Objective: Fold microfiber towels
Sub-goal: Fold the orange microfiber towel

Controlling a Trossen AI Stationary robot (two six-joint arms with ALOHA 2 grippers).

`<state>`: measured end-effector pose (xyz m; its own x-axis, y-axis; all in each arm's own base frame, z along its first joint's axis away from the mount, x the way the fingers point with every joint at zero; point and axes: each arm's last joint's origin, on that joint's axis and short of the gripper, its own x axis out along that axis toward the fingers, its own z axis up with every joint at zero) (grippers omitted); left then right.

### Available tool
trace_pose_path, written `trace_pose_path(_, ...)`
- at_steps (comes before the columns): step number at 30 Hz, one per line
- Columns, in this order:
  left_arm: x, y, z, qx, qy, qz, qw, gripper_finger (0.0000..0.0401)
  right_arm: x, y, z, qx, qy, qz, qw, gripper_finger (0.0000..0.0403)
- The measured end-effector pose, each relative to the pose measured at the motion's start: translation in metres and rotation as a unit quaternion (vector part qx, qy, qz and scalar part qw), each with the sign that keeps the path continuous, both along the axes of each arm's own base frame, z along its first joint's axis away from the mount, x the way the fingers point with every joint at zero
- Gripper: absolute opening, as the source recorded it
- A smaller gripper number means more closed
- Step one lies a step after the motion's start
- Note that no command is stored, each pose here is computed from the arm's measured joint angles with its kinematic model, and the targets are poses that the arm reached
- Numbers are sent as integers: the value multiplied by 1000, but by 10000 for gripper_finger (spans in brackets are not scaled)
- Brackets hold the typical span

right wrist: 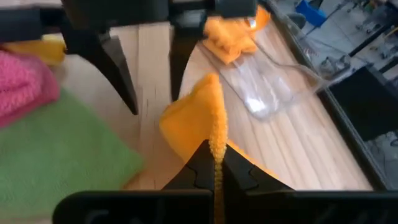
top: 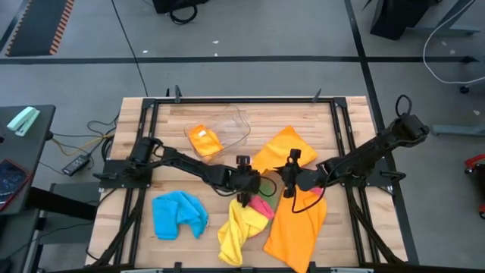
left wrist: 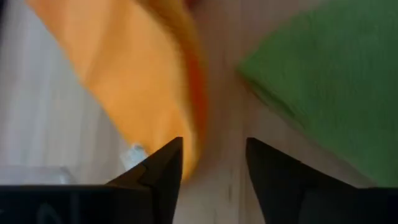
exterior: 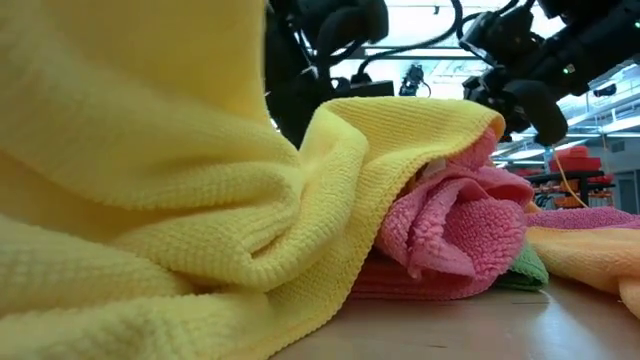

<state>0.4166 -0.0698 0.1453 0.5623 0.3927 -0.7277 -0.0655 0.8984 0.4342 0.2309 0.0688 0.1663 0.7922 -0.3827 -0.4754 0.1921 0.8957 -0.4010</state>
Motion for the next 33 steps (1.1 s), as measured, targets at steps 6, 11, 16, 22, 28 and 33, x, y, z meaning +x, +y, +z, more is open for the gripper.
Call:
trace_pose_path(6,1,2,2,21,-17,25,999,233,2,0,2,32,-20,-1,999,11)
trace_pose_path(11,4,3,-5,20,-19,27,999,239,3,1,6,38,-37,-2,999,12)
trace_pose_path(16,5,5,-8,18,-17,30,999,226,4,-1,6,45,-44,-12,998,12)
trace_pose_path(22,4,12,-9,17,-15,50,998,192,4,-1,7,56,-48,-11,997,12)
trace_pose_path(28,2,25,-11,23,8,65,998,144,3,0,8,60,-49,-7,997,12)
trace_pose_path(33,2,29,-11,37,21,50,998,57,3,1,8,73,-44,11,996,12)
